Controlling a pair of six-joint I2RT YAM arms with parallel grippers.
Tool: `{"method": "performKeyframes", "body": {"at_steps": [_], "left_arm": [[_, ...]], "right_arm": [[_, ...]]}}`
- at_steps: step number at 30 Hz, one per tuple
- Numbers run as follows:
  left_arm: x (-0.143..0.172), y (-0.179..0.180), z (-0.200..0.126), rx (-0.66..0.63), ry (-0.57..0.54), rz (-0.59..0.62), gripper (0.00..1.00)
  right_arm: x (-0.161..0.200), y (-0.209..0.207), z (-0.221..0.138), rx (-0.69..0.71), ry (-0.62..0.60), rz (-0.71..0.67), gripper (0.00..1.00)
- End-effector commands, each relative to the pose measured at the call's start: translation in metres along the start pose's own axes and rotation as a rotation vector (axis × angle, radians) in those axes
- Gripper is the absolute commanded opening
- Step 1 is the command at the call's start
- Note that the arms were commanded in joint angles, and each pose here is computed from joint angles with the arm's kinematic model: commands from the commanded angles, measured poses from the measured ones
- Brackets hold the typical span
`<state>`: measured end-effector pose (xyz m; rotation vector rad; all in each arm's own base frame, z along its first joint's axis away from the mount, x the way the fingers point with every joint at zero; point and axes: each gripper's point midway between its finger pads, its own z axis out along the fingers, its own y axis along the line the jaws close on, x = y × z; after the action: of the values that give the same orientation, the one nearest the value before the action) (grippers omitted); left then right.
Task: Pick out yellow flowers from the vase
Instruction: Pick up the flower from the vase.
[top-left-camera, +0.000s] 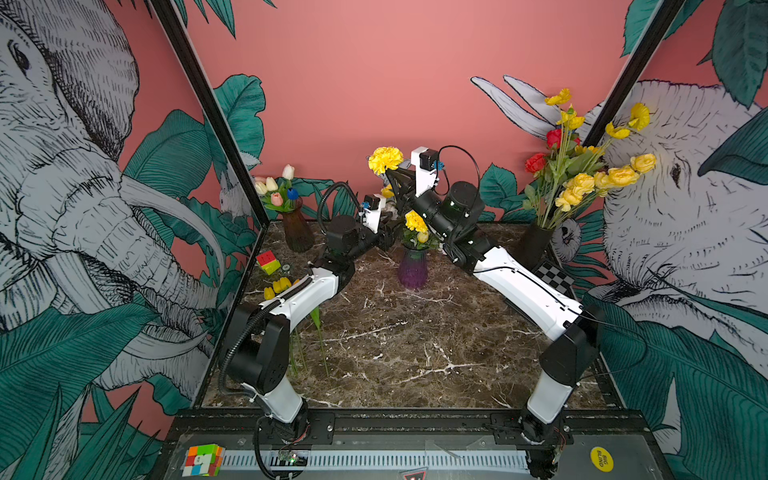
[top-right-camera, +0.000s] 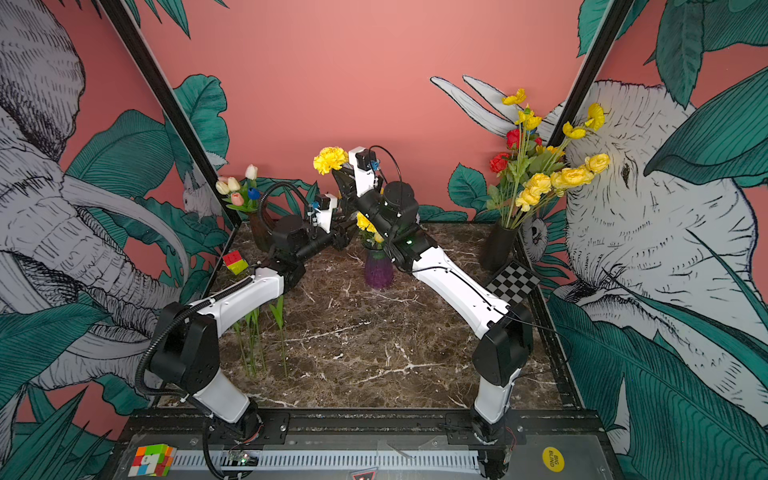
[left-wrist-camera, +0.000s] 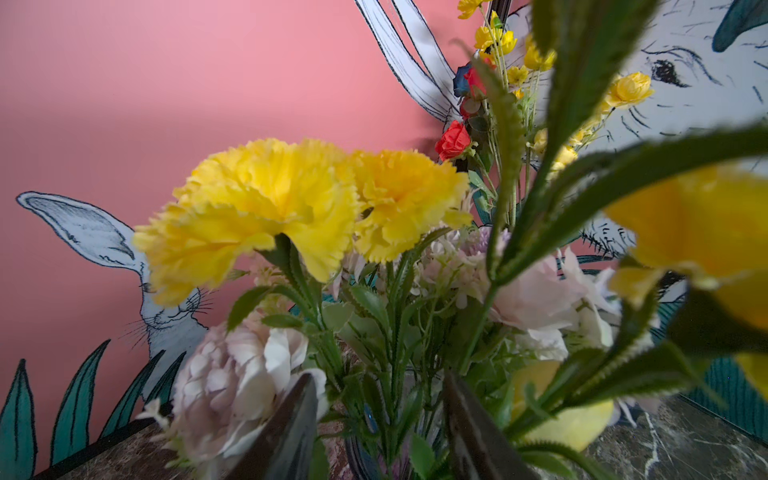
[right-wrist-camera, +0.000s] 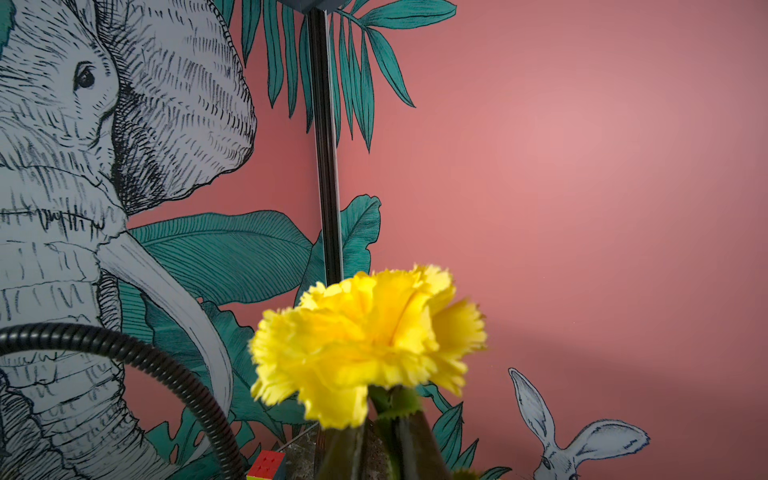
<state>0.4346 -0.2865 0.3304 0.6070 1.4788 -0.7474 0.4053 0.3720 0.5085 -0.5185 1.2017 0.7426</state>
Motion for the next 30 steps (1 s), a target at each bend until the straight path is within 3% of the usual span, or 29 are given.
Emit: {"method": "performKeyframes", "body": {"at_steps": [1,12,21,30], "left_arm": [[-0.020,-0.008,0.002,0.036,-0.042,0.037,0.51],[-0.028,-0.021,-0.016,0.063,-0.071,0.080,0.54],[-0.041,-0.032,-0.016,0.131,-0.096,0.083,0.51],[-0.043,-0.025,-0.020,0.096,-0.099,0.088,0.46]], "right_arm": [[-0.028,0.010,-0.002,-0.037,-0.071,0.011,0.15],[-0.026,0.010,0.004,-0.036,-0.059,-0.003,0.15],[-0.021,0.016,0.010,-0.055,-0.049,0.008,0.15],[-0.018,0.032,0.016,-0.114,-0.042,0.048,0.15]]}}
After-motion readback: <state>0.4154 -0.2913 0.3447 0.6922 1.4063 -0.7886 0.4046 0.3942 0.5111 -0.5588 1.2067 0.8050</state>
